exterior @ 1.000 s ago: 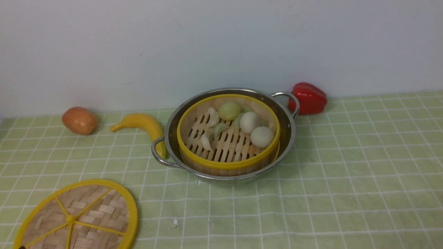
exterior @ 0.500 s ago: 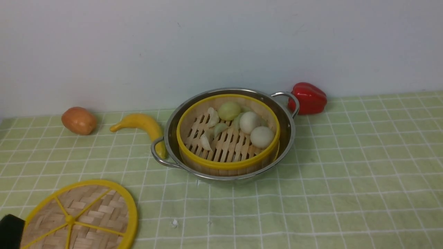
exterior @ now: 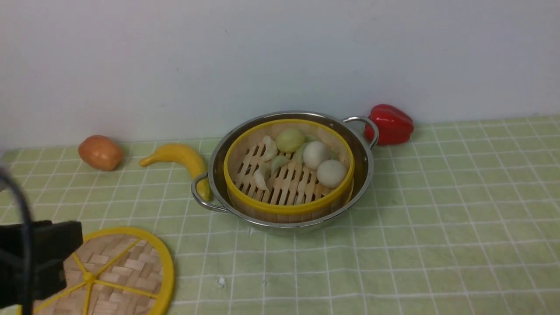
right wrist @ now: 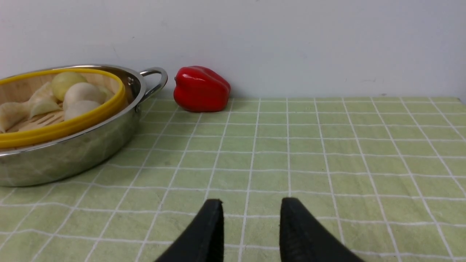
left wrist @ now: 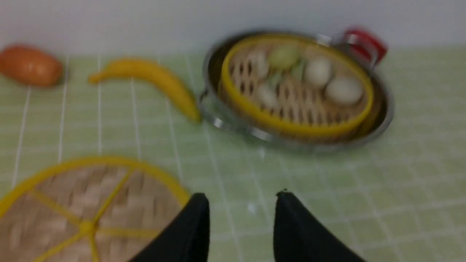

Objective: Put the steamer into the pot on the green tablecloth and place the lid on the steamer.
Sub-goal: 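Grasp the bamboo steamer lid lying on the table by its centre knob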

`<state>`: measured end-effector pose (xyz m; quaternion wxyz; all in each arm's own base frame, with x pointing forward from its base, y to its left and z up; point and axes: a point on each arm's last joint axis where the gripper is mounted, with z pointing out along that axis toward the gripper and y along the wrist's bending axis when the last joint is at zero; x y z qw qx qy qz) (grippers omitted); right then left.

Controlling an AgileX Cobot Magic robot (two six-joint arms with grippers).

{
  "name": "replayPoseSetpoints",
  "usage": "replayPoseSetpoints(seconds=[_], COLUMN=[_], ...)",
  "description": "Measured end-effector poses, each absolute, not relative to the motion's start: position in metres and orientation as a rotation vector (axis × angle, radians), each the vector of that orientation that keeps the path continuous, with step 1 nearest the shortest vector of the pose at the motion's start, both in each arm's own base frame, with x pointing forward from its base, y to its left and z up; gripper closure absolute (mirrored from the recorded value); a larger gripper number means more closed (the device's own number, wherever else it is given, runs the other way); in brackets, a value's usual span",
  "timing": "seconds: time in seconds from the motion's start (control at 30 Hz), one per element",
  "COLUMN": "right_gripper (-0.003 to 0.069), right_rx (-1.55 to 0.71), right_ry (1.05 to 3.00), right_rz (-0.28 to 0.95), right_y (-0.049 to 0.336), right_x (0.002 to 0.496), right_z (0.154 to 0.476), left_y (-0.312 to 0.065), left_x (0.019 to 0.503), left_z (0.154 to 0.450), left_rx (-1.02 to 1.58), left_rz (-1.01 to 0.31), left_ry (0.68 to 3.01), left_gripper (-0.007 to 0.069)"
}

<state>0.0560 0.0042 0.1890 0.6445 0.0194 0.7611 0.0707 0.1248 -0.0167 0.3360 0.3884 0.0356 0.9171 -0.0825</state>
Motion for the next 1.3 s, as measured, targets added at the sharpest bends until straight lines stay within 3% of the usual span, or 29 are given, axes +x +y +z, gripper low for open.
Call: replayPoseSetpoints(seconds=[0.03, 0.17, 0.23, 0.43, 0.73, 1.3], right_gripper=[0.0419, 0.0419, 0.0419, 0.0419, 0.0419, 0.0419], right_rx=[0.044, 0.045, 0.046, 0.046, 0.046, 0.053], right_ry=[1.733, 1.733, 1.733, 1.733, 1.733, 1.733], right_rz=[0.161, 0.162, 0.164, 0.164, 0.164, 0.17], right_y=[0.004, 0.004, 0.004, 0.004, 0.004, 0.004], right_x=[0.056, 0.056, 0.056, 0.056, 0.056, 0.056], right_z=[0.189, 0.189, 0.189, 0.189, 0.189, 0.189], left_y=[-0.017, 0.009, 0.013, 0.012, 0.012, 0.013], left_x=[0.127, 0.189, 0.217, 0.276, 0.311, 0.327], left_z=[0.333, 0.333, 0.323, 0.282, 0.211, 0.17], left_rx=[0.08, -0.045, -0.083, -0.179, -0.209, -0.222], left_rz=[-0.219, 0.157, 0.222, 0.226, 0.268, 0.305], left_ry=[2.368, 2.745, 2.817, 2.992, 3.227, 3.268], left_gripper=[0.0382, 0.0382, 0.0382, 0.0382, 0.0382, 0.0382])
